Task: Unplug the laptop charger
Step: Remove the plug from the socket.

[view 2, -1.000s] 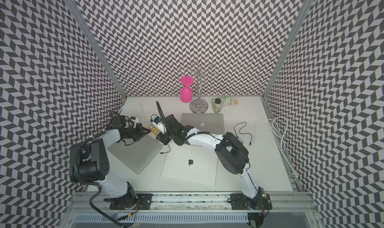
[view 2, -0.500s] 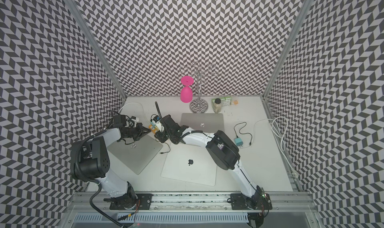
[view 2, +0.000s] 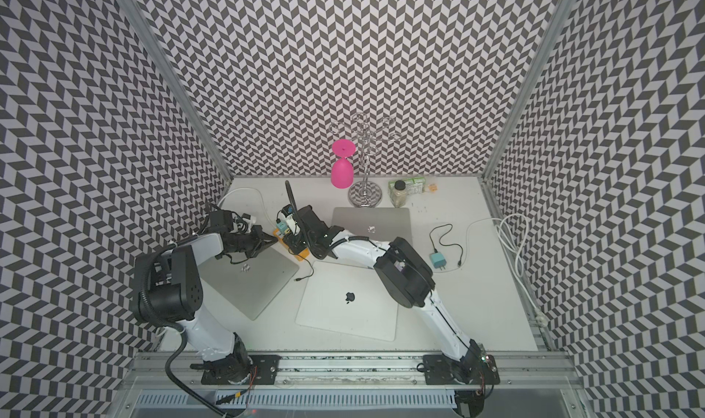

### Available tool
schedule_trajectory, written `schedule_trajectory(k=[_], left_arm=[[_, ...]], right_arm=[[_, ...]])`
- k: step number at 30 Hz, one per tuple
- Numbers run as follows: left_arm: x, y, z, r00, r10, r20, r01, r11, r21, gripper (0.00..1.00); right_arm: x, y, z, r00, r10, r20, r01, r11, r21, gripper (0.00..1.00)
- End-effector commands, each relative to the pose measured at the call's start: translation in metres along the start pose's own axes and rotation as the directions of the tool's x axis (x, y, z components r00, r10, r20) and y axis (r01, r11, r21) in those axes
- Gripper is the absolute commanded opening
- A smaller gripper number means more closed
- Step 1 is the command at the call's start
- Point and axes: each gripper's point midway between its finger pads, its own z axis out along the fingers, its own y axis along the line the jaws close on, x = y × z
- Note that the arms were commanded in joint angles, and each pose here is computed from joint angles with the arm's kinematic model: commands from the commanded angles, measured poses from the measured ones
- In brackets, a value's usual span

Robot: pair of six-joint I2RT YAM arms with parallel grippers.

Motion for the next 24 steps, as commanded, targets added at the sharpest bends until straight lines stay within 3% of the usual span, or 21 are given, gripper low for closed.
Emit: schedule_trajectory(k=[1,15,24], left_arm=[[-0.015,-0.003,-0.002,0.999,0.031,0.028,-0.031,1.0,0.006,0.0],[-0.023,-0.002,0.001,0.999,0.032,0.029,-0.032,0.999,0.008,0.0],[-0.028,0.0,0.005,0.999,0.027,0.023,-0.027,1.0,0.008,0.0]], right_arm=[[-0.009,-0.009,0.006,0.999,-0.009,0.033,0.008,0.999,0.039,0.46],[0.005,-0.018,0.015,1.0,0.018,0.001,-0.018,0.997,0.076,0.48],[0.006,-0.023,0.02,1.0,0.011,0.022,-0.013,0.994,0.104,0.44]])
